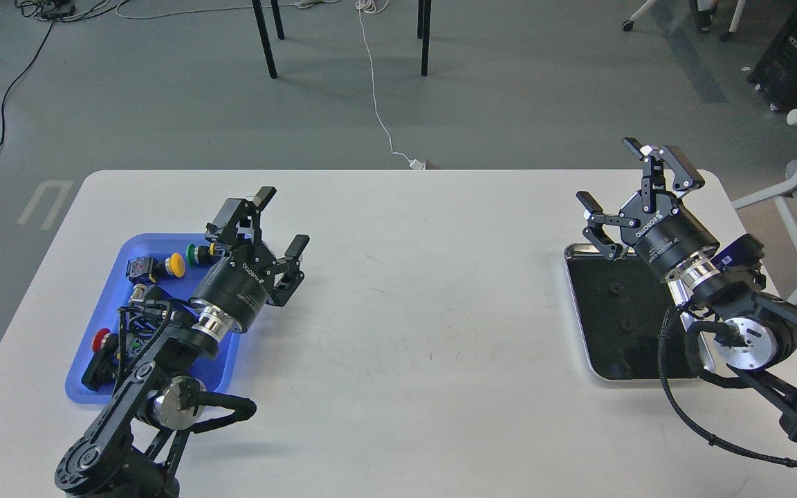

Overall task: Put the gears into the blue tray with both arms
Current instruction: 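Move the right gripper over the metal tray with the black pad, then lower the right gripper and grasp the small black part on the pad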

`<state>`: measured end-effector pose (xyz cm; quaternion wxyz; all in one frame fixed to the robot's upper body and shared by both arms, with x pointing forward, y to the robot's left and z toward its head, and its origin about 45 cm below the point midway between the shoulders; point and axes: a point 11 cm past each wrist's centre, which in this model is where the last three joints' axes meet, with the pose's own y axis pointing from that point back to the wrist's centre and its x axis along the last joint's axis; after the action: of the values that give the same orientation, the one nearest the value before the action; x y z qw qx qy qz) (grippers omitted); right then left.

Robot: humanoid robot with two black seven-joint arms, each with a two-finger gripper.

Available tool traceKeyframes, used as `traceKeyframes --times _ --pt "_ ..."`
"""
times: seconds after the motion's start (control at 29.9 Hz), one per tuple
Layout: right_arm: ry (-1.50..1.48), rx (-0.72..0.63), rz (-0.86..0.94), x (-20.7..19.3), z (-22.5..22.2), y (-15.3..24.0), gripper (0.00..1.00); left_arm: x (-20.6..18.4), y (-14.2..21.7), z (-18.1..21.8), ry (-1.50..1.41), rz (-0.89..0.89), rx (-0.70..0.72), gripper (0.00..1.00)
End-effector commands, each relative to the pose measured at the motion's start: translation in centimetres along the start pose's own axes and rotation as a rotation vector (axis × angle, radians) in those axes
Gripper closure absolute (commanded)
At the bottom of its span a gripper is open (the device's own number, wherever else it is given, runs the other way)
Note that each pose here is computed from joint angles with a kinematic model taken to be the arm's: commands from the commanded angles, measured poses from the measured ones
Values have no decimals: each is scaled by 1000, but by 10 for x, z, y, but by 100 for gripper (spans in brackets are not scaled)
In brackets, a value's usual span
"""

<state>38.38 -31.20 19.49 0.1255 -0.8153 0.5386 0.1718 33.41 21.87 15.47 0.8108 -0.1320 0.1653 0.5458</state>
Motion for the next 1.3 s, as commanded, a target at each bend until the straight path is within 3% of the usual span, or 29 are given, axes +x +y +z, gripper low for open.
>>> traceKeyframes --times 0.0,0.23,0.4,0.67,0.8,1.07,1.27 --pt "13 -4 -2 1 0 0 1 2 -1 1 6 6 -7 2" --pt "123 -26 -27 7 -11 6 1 2 -4 5 12 6 -25 2" --pt "406 -82 -100 17 -41 11 1 8 -20 26 -34 18 -54 2" --pt "892 -362 -327 34 -57 45 1 0 -34 42 -33 -29 -79 2" --pt "1221 -593 -467 47 -59 60 1 -1 -35 42 -31 -22 -89 2" --pt "1607 -879 -663 56 -74 41 2 -4 -36 45 -31 -26 -98 2" --pt "1772 -1012 -803 60 -49 21 4 -3 -34 45 -31 -25 -97 2"
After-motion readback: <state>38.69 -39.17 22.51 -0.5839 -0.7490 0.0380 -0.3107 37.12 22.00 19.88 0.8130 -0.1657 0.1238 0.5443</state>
